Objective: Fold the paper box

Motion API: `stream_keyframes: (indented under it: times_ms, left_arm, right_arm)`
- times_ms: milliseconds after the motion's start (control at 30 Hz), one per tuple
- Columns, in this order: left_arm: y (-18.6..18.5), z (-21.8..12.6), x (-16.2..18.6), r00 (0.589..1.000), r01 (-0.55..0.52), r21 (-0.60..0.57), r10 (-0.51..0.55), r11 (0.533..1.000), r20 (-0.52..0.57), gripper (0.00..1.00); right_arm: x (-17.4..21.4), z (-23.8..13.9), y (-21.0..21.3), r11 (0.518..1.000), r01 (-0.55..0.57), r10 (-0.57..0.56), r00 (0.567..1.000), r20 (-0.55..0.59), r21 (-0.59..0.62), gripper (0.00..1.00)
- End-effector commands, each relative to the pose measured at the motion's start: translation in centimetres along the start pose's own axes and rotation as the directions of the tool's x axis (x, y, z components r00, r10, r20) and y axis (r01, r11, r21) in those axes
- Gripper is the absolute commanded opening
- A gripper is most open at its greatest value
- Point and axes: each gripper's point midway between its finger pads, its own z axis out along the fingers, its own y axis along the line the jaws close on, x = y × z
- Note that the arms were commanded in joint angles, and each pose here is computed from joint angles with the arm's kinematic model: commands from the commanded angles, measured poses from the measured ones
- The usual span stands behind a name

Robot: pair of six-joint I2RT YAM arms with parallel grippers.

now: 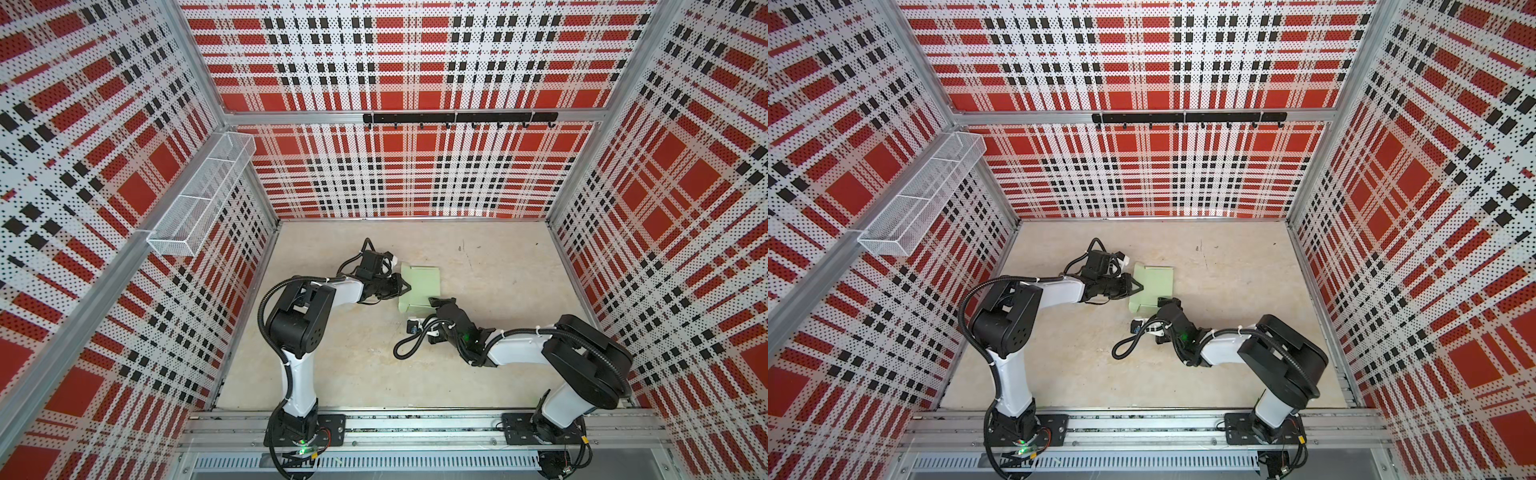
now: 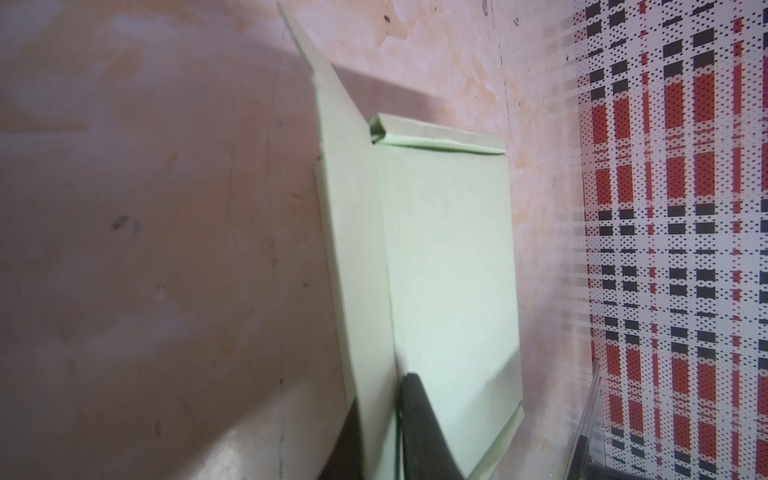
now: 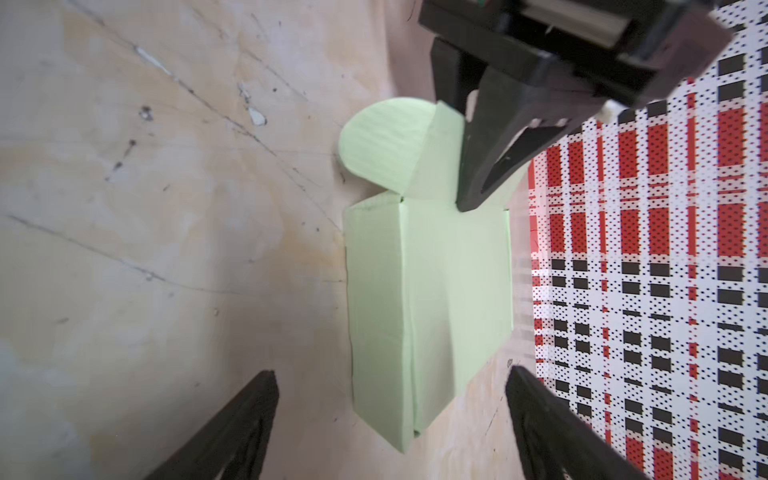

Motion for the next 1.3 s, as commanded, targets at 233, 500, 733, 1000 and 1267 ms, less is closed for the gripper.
stream_keyframes:
  times_ms: [233, 500, 733, 1000, 1267]
  left_arm:
    - [4.9, 0.5, 2.3, 0.994, 0.084, -0.115, -0.091, 0.99, -0.056, 0.12]
    - [5.2, 0.5, 2.3, 0.994, 0.086, -0.112, -0.093, 0.99, -0.06, 0.11]
    - [5.2, 0.8, 2.4, 0.993, 0.089, -0.11, -0.096, 0.99, -0.065, 0.11]
    - [5.2, 0.9, 2.6, 0.991, 0.102, -0.105, -0.109, 0.989, -0.071, 0.11]
    - [4.7, 1.2, 2.7, 0.99, 0.108, -0.085, -0.115, 0.991, -0.079, 0.14]
  right_arm:
    - [2.4, 2.8, -1.2, 0.98, 0.182, -0.164, 0.969, -0.186, 0.083, 0.89]
    - [2.7, 3.1, -1.6, 0.971, 0.222, -0.204, 0.961, -0.186, 0.085, 0.9]
    - [2.3, 4.3, -2.0, 0.953, 0.27, -0.241, 0.95, -0.197, 0.14, 0.89]
    - [1.1, 5.3, -2.3, 0.945, 0.267, -0.233, 0.955, -0.184, 0.19, 0.87]
    - [0.9, 6.6, -1.7, 0.942, 0.259, -0.22, 0.957, -0.189, 0.215, 0.8]
